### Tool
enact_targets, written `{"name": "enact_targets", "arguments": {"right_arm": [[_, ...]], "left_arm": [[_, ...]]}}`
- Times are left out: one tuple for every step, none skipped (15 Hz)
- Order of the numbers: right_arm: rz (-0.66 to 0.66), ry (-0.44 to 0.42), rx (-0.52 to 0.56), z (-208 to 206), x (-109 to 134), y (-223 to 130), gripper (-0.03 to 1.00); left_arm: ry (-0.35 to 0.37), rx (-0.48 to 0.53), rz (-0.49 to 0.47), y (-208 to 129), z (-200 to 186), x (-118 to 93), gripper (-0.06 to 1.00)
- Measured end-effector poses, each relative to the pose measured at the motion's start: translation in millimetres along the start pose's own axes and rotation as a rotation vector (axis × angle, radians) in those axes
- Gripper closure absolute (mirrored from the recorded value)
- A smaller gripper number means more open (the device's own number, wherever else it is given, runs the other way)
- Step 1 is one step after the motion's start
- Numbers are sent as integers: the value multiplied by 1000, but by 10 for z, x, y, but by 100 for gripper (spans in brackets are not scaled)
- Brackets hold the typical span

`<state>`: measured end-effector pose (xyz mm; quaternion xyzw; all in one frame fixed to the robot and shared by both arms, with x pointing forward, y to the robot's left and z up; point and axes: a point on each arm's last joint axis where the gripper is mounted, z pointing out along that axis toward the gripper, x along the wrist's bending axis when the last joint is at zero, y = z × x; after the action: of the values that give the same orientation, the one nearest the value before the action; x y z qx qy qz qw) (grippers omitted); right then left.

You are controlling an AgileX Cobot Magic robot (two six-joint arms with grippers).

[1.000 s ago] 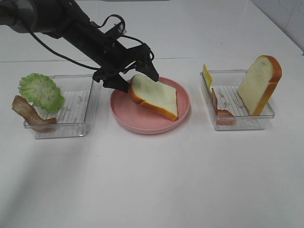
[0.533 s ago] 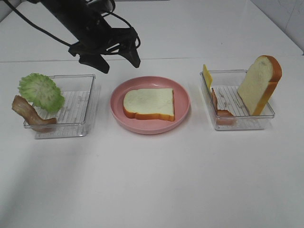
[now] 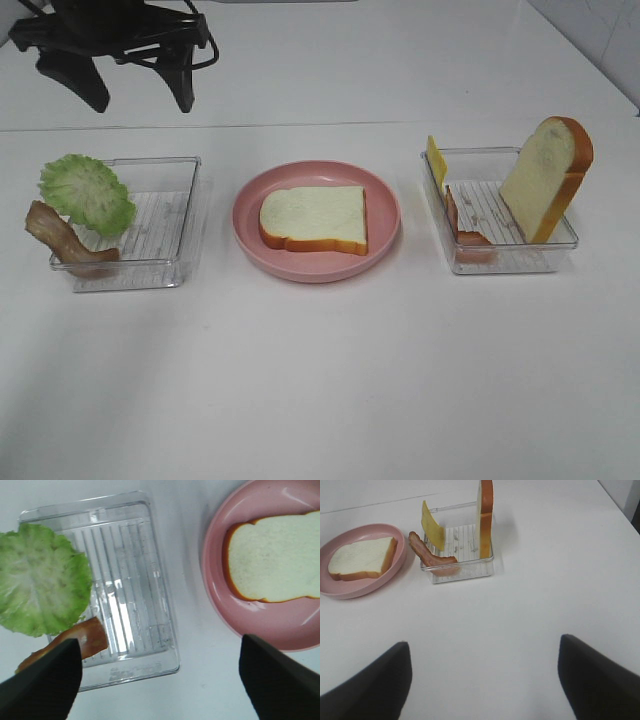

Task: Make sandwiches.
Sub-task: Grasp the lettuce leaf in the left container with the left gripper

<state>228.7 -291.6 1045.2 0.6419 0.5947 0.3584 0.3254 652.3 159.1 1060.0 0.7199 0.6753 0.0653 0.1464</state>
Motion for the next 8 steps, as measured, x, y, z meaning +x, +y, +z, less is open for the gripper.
{"name": "enact_targets", "arguments": {"right_arm": [[0, 0, 0, 0, 0, 0, 22], [2, 5, 0, 0, 4, 0, 22], [2, 5, 0, 0, 5, 0, 22], [2, 5, 0, 0, 5, 0, 22], [2, 5, 0, 0, 5, 0, 22], [2, 5, 0, 0, 5, 0, 22], [2, 5, 0, 0, 5, 0, 22], [2, 5, 0, 0, 5, 0, 22]], "left_arm": [[25, -6, -5, 7, -34, 59, 14], [28, -7, -17, 17, -40, 101, 16], [32, -8, -30, 30, -42, 156, 16], [43, -12, -34, 40, -48, 198, 17], [44, -15, -38, 44, -63, 220, 18], [44, -23, -43, 47, -96, 240, 18], [49, -31, -57, 14, -179, 315, 18], [57, -28, -75, -41, -240, 406, 18]]}}
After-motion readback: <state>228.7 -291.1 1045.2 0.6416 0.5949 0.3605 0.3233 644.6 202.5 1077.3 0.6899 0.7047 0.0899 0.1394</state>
